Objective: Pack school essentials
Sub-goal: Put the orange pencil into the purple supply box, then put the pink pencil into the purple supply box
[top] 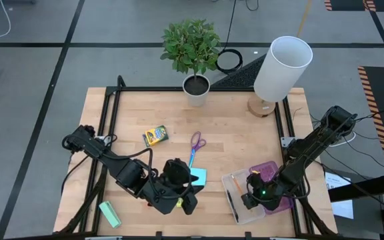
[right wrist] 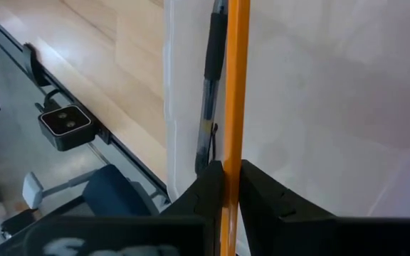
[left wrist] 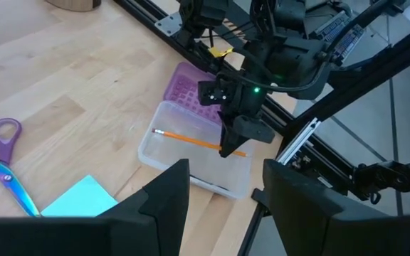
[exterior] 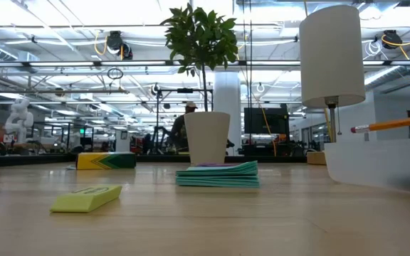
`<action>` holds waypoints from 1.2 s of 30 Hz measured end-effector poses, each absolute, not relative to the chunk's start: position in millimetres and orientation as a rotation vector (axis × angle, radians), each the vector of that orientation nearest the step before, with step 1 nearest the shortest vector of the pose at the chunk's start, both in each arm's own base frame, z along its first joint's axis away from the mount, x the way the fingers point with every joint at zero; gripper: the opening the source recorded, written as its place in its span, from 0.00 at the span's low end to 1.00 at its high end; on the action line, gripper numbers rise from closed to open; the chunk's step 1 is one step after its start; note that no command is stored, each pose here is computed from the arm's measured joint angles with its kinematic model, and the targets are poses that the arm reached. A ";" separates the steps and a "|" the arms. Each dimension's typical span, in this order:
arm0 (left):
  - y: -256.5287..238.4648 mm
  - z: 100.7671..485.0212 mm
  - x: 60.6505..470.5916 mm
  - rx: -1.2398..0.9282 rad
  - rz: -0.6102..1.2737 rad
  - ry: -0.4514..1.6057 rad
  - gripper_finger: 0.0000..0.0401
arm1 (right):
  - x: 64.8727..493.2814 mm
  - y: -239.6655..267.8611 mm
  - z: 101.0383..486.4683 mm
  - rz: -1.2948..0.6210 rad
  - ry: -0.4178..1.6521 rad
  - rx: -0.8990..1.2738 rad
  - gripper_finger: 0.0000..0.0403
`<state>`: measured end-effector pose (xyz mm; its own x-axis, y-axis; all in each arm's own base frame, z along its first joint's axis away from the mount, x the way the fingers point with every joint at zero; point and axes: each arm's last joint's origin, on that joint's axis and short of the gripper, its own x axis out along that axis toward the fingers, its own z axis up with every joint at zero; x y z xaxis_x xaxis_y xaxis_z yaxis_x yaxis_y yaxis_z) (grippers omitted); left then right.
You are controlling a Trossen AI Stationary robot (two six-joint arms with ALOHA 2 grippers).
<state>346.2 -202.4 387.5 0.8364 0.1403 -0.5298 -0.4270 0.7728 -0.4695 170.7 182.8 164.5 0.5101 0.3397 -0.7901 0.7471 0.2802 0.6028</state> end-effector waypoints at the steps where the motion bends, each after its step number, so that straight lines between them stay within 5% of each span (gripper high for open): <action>1: -202.6 388.0 346.6 -0.619 0.318 0.490 0.45 | 170.6 182.8 164.4 -0.358 1.068 1.315 0.07; 6: -202.9 388.9 347.2 -0.624 0.314 0.481 0.45 | 170.8 183.0 164.6 -0.354 1.066 1.316 0.10; 18: -202.8 388.9 347.1 -0.624 0.317 0.478 0.45 | 171.0 182.9 164.7 -0.369 1.056 1.335 0.33; 36: -203.5 388.4 346.2 -0.630 0.320 0.483 0.45 | 183.7 194.0 185.3 -0.201 0.891 1.352 0.33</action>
<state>346.2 -203.5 388.4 0.8420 0.1396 -0.5212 -0.4259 0.7650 -0.4831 183.7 194.0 185.3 0.6673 0.3571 -0.6536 0.6034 0.2552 0.7555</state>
